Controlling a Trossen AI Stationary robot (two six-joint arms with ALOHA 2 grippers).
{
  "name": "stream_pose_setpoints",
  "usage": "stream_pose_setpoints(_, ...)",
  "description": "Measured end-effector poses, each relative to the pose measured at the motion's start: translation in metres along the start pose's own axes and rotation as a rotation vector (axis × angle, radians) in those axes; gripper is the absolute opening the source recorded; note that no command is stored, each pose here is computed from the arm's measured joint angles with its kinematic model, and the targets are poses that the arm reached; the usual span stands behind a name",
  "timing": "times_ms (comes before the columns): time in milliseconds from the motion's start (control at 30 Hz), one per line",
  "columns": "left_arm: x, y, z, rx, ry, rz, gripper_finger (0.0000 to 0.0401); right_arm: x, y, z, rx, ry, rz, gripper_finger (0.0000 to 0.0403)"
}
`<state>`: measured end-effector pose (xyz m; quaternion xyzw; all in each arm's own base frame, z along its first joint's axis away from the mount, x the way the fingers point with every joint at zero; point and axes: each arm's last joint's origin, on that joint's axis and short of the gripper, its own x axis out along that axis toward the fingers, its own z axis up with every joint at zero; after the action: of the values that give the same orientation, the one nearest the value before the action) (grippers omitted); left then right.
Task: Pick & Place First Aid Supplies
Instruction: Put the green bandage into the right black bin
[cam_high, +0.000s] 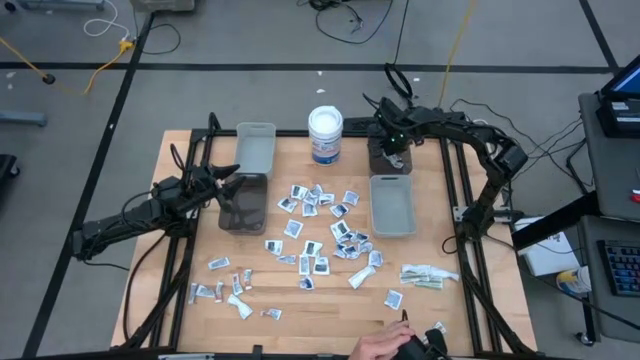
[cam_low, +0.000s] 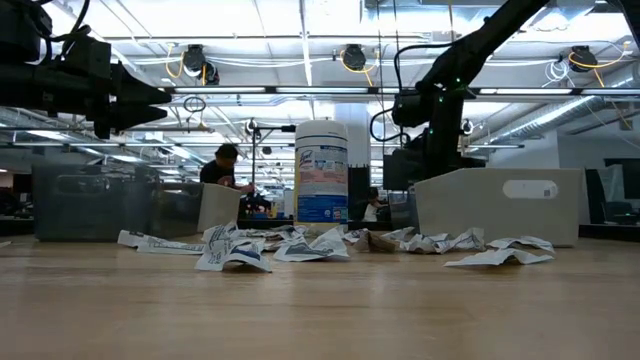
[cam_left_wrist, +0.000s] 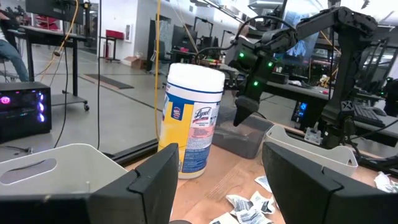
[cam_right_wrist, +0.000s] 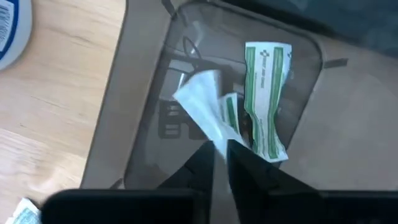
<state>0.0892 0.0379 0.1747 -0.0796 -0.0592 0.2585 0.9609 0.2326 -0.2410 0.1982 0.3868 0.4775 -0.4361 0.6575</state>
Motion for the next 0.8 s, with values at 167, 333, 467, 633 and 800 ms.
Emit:
stream_pose_setpoints(167, 0.0, 0.0, 0.0, 0.0, 0.0, 0.0, 0.0237, -0.001, 0.001, 0.003, -0.043, -0.034, 0.016, 0.0117)
stream_pose_setpoints(333, 0.0, 0.0, 0.0, 0.0, 0.0, 0.0, 0.0237, -0.021, 0.003, 0.004, -0.069, -0.086, 0.092, 0.0162)
stream_pose_setpoints(467, 0.0, 0.0, 0.0, 0.0, 0.0, 0.0, 0.0237, -0.043, 0.001, 0.0, -0.11, -0.12, 0.121, 0.0163)
stream_pose_setpoints(633, 0.0, 0.0, 0.0, 0.0, 0.0, 0.0, 0.0237, -0.07, -0.004, -0.019, -0.228, -0.079, 0.115, 0.0149)
stream_pose_setpoints(800, 0.0, 0.0, 0.0, 0.0, 0.0, 0.0, 0.0237, -0.093, -0.009, -0.038, -0.292, -0.037, 0.105, 0.0138)
